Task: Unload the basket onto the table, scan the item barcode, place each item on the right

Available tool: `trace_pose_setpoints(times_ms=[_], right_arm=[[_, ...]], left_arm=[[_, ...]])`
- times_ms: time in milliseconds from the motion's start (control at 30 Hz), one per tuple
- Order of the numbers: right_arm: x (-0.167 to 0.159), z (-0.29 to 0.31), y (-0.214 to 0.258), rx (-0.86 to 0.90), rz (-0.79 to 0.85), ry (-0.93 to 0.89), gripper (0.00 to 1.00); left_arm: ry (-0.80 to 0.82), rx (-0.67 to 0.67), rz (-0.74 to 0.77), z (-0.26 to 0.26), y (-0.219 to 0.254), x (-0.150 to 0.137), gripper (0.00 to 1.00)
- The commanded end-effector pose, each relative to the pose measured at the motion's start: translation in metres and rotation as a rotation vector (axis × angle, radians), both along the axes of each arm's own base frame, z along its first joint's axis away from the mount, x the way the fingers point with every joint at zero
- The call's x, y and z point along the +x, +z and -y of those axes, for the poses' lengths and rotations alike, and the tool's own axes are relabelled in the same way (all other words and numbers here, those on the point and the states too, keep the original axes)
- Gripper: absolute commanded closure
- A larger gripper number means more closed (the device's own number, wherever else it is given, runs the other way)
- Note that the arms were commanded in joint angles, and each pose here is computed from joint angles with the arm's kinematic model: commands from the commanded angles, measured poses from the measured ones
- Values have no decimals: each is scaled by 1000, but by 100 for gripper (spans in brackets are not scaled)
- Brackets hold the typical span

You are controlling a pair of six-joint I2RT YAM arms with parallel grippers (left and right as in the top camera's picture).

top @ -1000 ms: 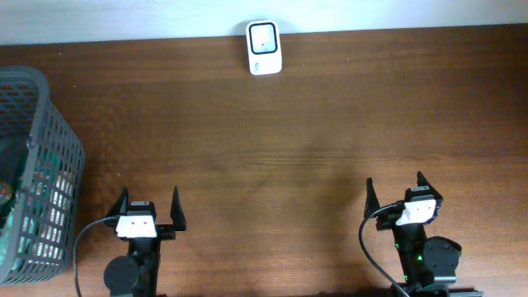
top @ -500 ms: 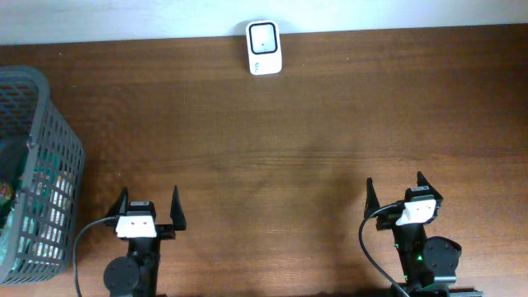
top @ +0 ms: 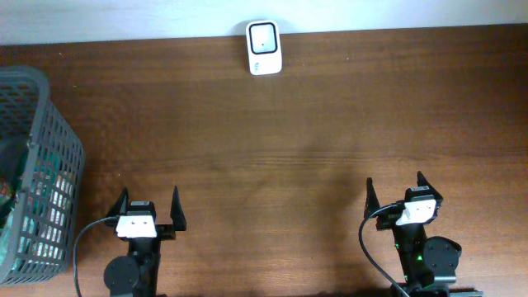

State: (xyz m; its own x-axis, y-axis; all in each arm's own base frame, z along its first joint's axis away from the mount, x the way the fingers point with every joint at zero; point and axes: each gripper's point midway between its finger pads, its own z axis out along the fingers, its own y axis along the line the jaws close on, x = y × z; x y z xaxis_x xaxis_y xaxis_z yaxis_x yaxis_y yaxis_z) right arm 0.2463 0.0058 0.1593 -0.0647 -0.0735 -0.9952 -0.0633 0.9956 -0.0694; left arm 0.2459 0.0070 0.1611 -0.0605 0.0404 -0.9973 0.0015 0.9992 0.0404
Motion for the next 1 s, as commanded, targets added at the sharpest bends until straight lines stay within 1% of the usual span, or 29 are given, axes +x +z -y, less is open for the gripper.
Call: trace_pose_setpoints(times_ms=[0,333,433,633,767,900,967], right_arm=[[0,-2,-2,13,-5,9,2],[0,-2,-2,13,-5,9,2],[0,-2,-2,13,-5,9,2],[0,-2,-2,13,-5,9,2],[0,-2,-2,13,-5,9,2],[0,-2,-2,13,-5,9,1],[0,-2,-2,13,-5,9,2]], left_arm=[[26,17,-10,-4,-2,0,1],[27,18,11,-5,3,0,1],[28,19,32,-5,15,-1,1],[28,20,40,-5,55,1,1],[27,19,13,-6,80,12,1],[6,14,-23,-4,107,29,1],[-33,7,-60,2,122,43,1]])
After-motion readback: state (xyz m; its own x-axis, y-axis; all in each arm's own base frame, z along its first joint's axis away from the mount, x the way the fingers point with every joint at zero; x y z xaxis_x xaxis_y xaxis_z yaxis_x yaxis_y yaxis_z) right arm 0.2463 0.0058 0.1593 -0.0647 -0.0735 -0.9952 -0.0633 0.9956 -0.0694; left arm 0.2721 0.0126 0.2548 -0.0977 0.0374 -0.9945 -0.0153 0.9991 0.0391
